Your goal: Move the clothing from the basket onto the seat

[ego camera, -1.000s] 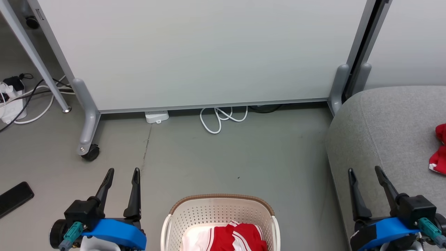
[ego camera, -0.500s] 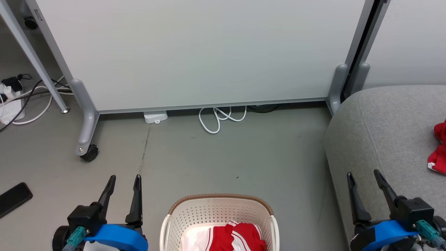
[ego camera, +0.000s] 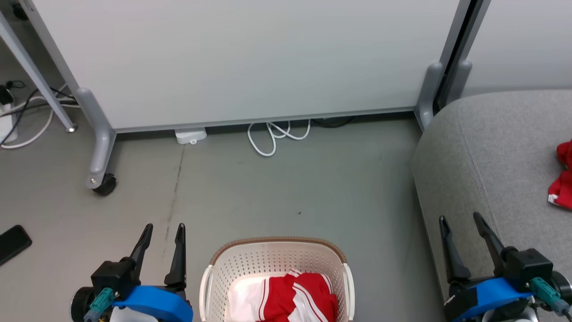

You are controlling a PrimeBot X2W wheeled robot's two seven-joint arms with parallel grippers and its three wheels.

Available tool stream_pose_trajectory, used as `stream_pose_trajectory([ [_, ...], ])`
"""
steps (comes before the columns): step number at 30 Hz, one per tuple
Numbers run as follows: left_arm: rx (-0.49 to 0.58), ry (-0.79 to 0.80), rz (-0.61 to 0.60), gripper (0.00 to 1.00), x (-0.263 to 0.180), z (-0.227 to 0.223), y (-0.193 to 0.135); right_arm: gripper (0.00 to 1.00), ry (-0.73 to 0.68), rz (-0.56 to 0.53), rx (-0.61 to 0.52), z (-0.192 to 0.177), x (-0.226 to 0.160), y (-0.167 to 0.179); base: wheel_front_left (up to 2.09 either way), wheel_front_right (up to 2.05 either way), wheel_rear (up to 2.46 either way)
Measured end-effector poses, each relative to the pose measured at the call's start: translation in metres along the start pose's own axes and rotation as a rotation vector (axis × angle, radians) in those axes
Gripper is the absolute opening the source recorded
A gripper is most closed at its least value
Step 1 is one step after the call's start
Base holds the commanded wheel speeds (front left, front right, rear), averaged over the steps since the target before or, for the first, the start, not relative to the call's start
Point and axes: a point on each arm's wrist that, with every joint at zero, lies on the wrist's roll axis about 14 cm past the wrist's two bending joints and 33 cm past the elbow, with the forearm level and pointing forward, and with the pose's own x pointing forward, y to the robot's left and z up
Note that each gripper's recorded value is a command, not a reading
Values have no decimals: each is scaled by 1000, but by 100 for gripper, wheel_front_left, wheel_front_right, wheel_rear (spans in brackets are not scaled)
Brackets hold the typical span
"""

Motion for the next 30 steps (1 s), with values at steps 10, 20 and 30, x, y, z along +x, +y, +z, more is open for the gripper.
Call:
stream_pose_trajectory([
  [10, -22, 167, -102, 100, 36, -51, -28, 100, 3, -3, 29, -8, 28, -3, 0, 0, 0],
  [20, -53, 440, -253, 100, 81, -143, -68, 100, 65, -29, 29, -45, 60, -19, 0, 0, 0],
  [30, -39, 792, -369, 100, 82, -255, -93, 100, 147, -90, 25, -92, 71, -45, 0, 0, 0],
])
